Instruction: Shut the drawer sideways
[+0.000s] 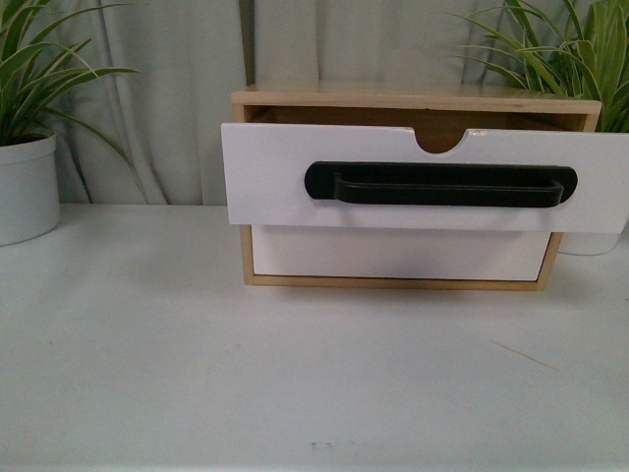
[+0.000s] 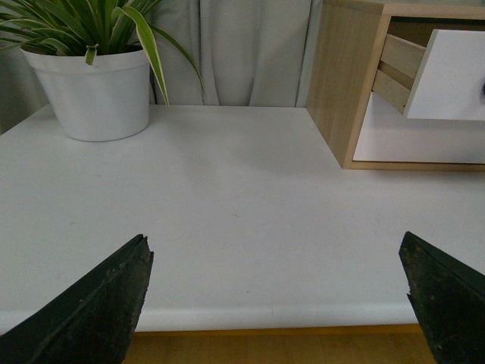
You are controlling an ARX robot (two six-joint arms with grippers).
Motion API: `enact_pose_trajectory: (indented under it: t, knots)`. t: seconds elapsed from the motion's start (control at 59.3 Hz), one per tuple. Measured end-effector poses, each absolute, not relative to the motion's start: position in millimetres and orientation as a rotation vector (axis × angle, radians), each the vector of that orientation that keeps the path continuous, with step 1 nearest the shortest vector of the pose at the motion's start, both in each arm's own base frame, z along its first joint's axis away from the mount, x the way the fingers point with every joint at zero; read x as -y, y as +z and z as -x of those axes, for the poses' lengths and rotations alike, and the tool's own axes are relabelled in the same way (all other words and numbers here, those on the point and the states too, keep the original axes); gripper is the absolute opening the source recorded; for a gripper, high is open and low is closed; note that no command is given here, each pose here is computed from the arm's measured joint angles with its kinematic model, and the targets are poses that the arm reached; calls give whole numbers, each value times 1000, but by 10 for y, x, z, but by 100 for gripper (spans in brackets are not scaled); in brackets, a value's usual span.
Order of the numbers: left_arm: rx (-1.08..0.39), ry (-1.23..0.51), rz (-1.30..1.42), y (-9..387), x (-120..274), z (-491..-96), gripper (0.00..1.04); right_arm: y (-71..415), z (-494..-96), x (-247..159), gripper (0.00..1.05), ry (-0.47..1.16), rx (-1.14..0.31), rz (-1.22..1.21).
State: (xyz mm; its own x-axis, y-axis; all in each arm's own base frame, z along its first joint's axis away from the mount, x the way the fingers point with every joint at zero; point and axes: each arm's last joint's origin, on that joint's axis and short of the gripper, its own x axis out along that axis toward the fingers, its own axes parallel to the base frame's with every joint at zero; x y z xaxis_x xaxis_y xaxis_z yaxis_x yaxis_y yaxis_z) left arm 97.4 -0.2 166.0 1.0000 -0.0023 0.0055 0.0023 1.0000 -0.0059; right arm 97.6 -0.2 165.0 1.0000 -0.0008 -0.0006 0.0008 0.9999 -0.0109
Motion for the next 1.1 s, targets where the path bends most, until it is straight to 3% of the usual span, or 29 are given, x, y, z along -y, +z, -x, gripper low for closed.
enact_pose_trajectory:
  t: [0.86, 0.91, 1.011, 1.096]
  knots:
    - [6, -2, 6, 1660, 2, -974, 99, 1650, -976, 3, 96, -1, -1, 11]
    - [6, -2, 6, 1660, 2, -974, 99, 1642, -978, 1, 96, 83, -76, 54]
    - [-184, 366, 104, 1669, 58, -1037, 99, 1692, -1051, 18, 96, 204, -170, 167]
    - [-206, 498, 171, 1723, 132, -1121, 99, 1854, -1162, 35, 96, 208, -154, 258]
